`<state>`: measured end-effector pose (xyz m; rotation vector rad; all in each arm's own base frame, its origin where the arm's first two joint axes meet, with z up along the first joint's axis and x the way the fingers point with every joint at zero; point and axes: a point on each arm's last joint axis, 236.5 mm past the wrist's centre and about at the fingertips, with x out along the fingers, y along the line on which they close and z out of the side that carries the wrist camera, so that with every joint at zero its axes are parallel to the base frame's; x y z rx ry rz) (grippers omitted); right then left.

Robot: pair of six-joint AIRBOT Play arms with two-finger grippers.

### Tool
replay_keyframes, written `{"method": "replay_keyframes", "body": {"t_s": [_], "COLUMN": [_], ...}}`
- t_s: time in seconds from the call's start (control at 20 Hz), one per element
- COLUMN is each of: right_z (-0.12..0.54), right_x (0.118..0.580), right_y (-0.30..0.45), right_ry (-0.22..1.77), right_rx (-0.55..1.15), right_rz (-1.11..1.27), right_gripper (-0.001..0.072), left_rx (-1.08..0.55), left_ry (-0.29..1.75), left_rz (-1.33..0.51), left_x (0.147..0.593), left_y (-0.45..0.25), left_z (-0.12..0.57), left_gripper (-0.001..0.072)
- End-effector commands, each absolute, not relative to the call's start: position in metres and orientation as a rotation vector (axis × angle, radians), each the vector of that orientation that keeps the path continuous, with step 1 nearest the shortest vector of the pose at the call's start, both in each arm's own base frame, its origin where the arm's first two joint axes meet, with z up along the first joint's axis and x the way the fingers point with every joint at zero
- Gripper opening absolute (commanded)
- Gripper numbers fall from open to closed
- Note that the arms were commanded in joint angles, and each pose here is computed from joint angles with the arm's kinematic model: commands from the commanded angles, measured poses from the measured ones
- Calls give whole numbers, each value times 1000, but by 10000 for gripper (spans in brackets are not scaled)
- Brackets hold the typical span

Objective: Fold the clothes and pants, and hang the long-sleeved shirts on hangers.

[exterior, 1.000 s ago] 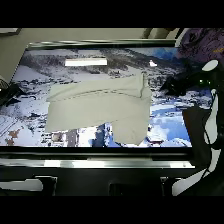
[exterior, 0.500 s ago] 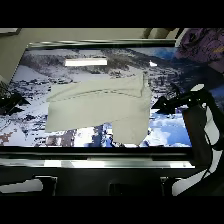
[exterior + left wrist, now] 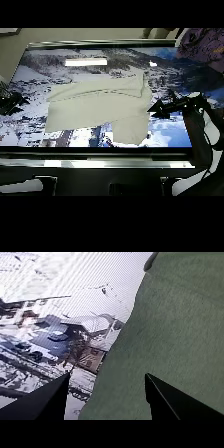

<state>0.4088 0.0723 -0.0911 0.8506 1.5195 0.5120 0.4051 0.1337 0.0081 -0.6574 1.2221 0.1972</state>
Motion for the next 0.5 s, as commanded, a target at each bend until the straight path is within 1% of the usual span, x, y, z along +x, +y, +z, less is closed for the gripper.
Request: {"method": "replay_keyframes", "body": {"t_s": [0.0,0.15,0.2,0.25,0.3,0.35,0.4,0.45], "right_z": [-97,-101,-101,-101,-102,-103,-103,-104], "right_x": [404,398,398,399,400,402,403,403], "right_y": [78,82,82,81,81,80,80,81], "right_ry": [1517,1526,1525,1522,1518,1514,1510,1509], "right_rx": [896,918,916,916,914,914,912,909], "right_rz": [514,516,517,515,510,505,500,500], "right_gripper": [481,479,452,382,351,336,293,289], "left_rx": [-660,-659,-659,-660,-661,-665,-684,-698], "left_ry": [1219,1215,1215,1215,1217,1218,1219,1216], "left_rz": [201,203,203,203,203,205,219,231], "left_x": [405,406,406,406,406,406,406,406], "left_y": [135,135,135,135,135,135,135,136], "left_z": [8,9,8,8,7,7,7,7], "left_gripper": [544,544,544,544,544,544,545,545]}}
